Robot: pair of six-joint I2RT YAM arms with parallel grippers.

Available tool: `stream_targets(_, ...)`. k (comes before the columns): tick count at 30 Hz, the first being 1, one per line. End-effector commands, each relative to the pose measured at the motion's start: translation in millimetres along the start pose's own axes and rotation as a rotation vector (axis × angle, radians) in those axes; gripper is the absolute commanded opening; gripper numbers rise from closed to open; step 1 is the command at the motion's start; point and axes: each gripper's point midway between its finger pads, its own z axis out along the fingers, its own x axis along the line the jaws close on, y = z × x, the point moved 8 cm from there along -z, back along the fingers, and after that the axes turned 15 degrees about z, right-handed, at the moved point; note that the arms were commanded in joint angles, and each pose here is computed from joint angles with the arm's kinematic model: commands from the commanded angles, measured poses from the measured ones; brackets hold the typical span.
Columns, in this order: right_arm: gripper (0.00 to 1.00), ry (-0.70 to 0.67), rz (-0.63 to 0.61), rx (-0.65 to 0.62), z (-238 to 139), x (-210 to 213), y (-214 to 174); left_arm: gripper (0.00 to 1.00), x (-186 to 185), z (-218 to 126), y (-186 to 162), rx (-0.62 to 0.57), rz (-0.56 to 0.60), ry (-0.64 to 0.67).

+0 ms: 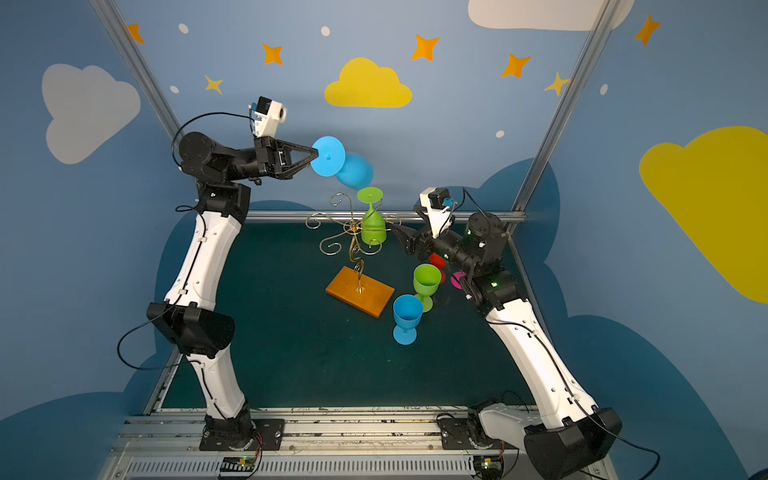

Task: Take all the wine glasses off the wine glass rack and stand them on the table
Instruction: 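Lift the blue glass off the rack with the left gripper while the right gripper approaches, then close the right gripper on the blue glass below the left gripper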

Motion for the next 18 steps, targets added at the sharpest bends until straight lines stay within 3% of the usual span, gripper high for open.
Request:
stream_targets(1, 0.82, 0.091, -0.193, -0.118, -2, 17, 22, 0.03, -10, 12, -4, 0.037, 0.018, -0.043)
stream_targets(9, 0.87, 0.113, -0.41, -0.208, -1, 24, 28, 0.03, -20, 38, -21, 0.085, -0.005, -0.104)
stream_targets(18, 0.88, 0.085, -0.457, -0.202, 18, 15, 24, 0.03, -25, 52, -30, 0.103, -0.028, -0.134)
